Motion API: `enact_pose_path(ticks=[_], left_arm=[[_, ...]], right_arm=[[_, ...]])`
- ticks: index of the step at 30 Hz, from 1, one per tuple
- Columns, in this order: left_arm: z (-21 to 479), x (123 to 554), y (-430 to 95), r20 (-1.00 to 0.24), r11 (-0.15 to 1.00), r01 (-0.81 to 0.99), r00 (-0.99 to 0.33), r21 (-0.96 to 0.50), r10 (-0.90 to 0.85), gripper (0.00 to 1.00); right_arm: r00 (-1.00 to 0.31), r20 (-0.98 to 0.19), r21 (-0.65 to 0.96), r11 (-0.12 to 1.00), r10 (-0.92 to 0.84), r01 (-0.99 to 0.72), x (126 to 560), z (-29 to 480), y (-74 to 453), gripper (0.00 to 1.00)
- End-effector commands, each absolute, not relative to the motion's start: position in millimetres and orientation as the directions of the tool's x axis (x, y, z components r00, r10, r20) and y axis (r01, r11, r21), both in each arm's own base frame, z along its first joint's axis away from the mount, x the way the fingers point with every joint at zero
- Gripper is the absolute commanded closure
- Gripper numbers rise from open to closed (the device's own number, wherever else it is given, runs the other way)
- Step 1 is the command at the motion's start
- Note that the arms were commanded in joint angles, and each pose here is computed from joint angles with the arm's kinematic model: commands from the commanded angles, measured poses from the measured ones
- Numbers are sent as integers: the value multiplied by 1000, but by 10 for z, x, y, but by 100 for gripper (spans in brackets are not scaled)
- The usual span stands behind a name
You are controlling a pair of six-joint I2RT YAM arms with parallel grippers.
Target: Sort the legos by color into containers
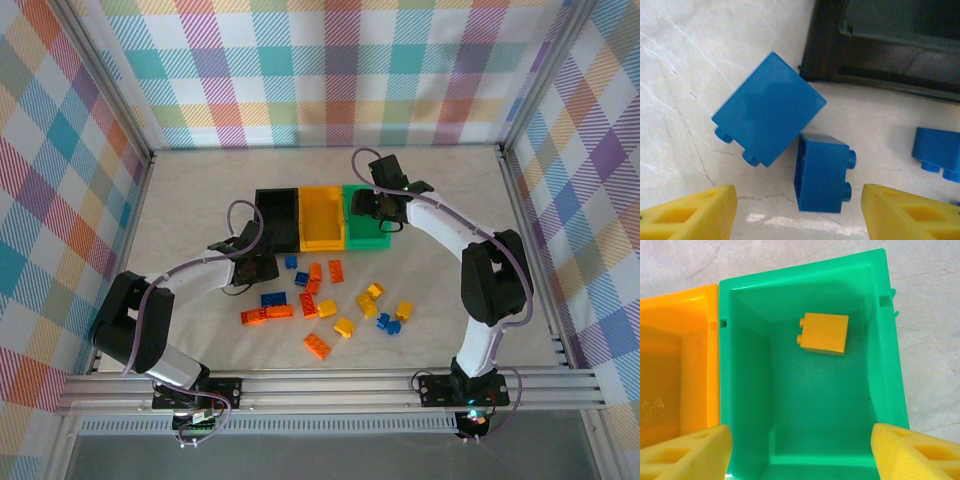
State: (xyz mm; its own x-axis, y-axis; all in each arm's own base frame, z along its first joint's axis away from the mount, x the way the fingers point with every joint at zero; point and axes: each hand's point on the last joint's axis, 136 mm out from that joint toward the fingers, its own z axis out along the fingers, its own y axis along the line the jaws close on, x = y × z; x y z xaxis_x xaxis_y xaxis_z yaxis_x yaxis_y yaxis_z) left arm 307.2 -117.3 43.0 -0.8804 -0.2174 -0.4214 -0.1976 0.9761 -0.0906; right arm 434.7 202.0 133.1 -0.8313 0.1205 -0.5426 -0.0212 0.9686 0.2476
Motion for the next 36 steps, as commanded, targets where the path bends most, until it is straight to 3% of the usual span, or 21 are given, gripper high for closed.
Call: enact_pose_path(ticks=[1,8,13,17,21,32,36], left_arm=[[513,3199,-1154,-483,985,-165,-859,-48,-168,36],[420,3226,-1231,-472,985,-153,-864,-79,-173,49],[361,3152,-1174,-452,983,-174,-873,-59,-181,39],[286,3145,-1181,-444,983,-175,-877,-61,-183,49],[254,3153,-1190,-444,982,-178,-876,-65,-188,48],[394,3083,-1188,-457,977,-185,-863,-106,-213,76],[509,3005,-1199,-451,975,-185,-865,-125,-222,81]], right_arm=[[-807,-573,286,958,145,-31,4337,1525,2032,27],[-807,-573,281,959,147,-25,4316,1527,2007,27],[-806,-573,282,959,148,-25,4304,1528,2004,27],[-807,-571,290,957,152,-25,4306,1525,2021,27],[-807,-571,286,958,151,-23,4304,1522,2010,28],[-803,-575,290,957,154,-24,4311,1538,2009,28],[-805,-573,291,956,156,-22,4307,1530,2010,28]])
